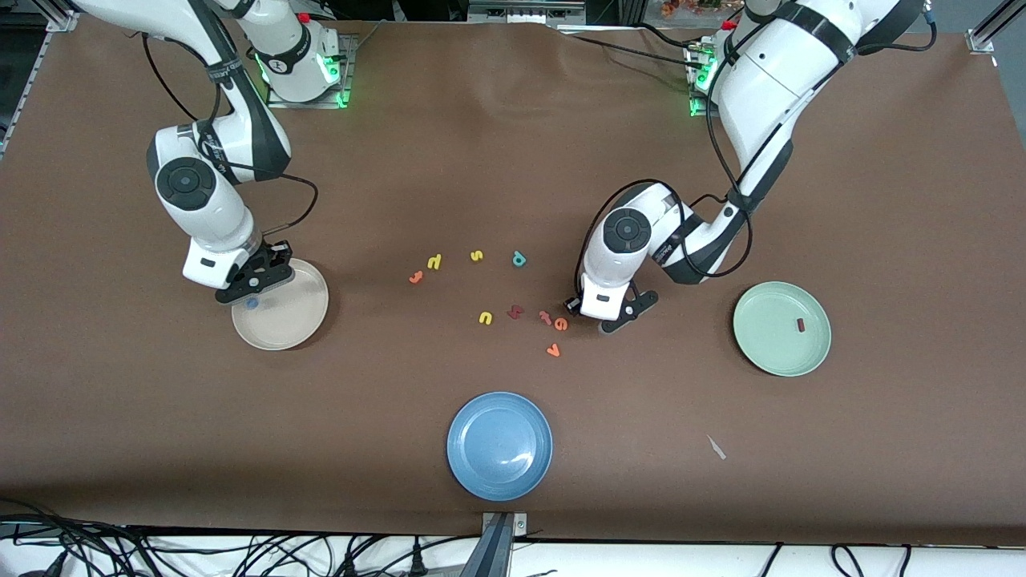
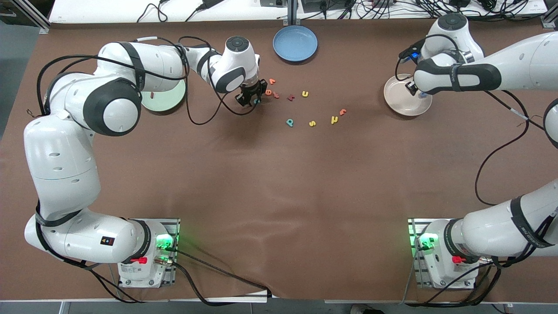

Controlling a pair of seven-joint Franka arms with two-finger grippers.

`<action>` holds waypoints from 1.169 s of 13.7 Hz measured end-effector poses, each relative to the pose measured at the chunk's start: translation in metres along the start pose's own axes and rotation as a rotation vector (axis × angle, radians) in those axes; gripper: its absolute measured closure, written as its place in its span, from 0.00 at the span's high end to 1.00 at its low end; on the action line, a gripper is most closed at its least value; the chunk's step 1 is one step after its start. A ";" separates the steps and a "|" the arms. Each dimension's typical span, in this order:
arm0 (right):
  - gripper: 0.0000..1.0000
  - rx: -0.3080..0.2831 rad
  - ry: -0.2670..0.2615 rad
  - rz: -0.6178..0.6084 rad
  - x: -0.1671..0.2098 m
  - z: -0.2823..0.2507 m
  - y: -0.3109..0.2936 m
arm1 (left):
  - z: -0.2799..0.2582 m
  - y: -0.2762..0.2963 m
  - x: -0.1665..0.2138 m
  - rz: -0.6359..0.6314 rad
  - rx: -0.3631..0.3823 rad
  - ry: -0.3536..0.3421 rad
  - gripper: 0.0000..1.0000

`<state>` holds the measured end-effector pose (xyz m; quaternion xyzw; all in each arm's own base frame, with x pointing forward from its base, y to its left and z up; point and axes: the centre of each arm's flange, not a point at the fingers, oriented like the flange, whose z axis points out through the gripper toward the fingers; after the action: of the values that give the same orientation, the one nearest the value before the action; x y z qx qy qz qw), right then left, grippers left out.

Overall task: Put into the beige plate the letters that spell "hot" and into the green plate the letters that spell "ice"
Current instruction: 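Place the blue o on the white plate with the right gripper, then place the teal letter on the green plate with the left gripper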

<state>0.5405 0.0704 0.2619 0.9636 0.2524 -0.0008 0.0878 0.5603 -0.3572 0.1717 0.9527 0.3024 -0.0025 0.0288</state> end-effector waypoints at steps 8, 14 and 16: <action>0.79 0.031 0.021 0.013 0.003 -0.002 -0.012 | -0.003 0.002 0.004 -0.004 -0.007 0.007 0.25; 0.87 0.053 0.038 0.029 0.014 -0.007 -0.017 | -0.088 -0.026 0.108 -0.090 -0.034 0.109 0.25; 0.87 0.083 0.026 0.041 0.020 0.004 -0.028 | -0.113 -0.064 0.158 -0.063 0.011 0.129 0.25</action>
<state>0.5442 0.1030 0.2522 0.9714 0.2332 0.0030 0.0444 0.6508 -0.2075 0.2771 0.9411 0.3334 0.0563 0.0040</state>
